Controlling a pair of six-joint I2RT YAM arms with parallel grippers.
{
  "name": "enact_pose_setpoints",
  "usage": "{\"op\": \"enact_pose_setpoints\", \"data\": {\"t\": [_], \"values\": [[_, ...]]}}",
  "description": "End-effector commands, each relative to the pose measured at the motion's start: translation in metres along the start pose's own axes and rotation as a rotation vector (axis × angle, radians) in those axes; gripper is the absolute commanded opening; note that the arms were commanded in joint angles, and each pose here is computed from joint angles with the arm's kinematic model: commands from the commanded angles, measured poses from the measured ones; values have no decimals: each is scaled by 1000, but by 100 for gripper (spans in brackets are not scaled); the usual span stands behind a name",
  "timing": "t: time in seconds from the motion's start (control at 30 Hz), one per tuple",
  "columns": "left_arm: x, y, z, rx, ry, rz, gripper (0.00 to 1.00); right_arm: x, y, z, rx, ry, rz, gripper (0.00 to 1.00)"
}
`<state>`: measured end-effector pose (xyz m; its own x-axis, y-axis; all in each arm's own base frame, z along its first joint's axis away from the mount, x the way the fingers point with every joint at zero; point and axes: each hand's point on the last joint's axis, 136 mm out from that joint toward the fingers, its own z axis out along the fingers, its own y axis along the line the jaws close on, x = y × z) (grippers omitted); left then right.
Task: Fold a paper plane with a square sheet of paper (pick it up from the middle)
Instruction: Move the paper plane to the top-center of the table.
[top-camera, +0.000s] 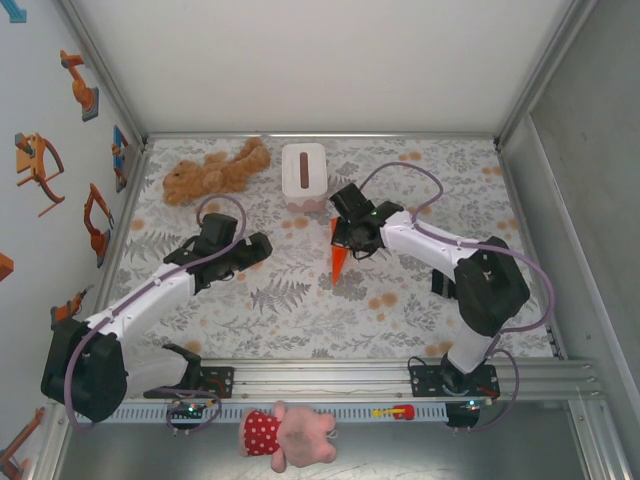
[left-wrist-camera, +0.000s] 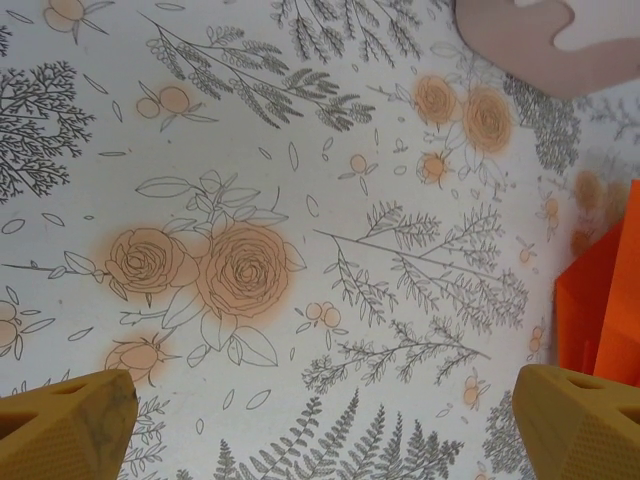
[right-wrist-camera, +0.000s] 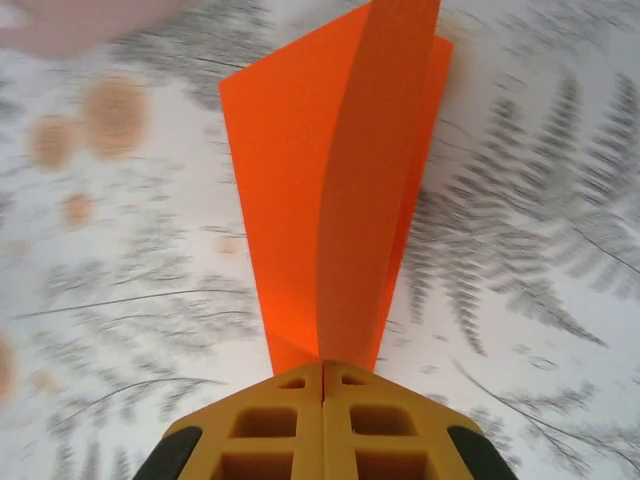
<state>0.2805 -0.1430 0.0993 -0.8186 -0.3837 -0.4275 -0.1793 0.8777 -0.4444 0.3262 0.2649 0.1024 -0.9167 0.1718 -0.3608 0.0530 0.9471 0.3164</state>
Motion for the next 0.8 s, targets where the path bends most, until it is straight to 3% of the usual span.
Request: {"op": "enact_pose_setpoints", "data": {"t": [0.0, 0.13, 0.33, 0.43, 0.63, 0.77], "values": [[0, -2, -1, 57, 2, -69, 96, -9, 52, -26, -250, -33, -205, 0], [-2, -4, -3, 96, -21, -94, 96, 7, 75, -20, -412, 20, -288, 0], [1, -17, -2, 189, -17, -96, 98, 29, 79, 7, -553, 124, -272, 0], [7, -21, 4, 219, 11, -108, 99, 35, 70, 21, -552, 148, -253, 0], [26, -31, 23, 256, 91, -120, 86, 42, 42, 41, -528, 178, -193, 0], [35, -45, 36, 256, 128, -99, 84, 43, 25, 52, -503, 197, -152, 0]]}}
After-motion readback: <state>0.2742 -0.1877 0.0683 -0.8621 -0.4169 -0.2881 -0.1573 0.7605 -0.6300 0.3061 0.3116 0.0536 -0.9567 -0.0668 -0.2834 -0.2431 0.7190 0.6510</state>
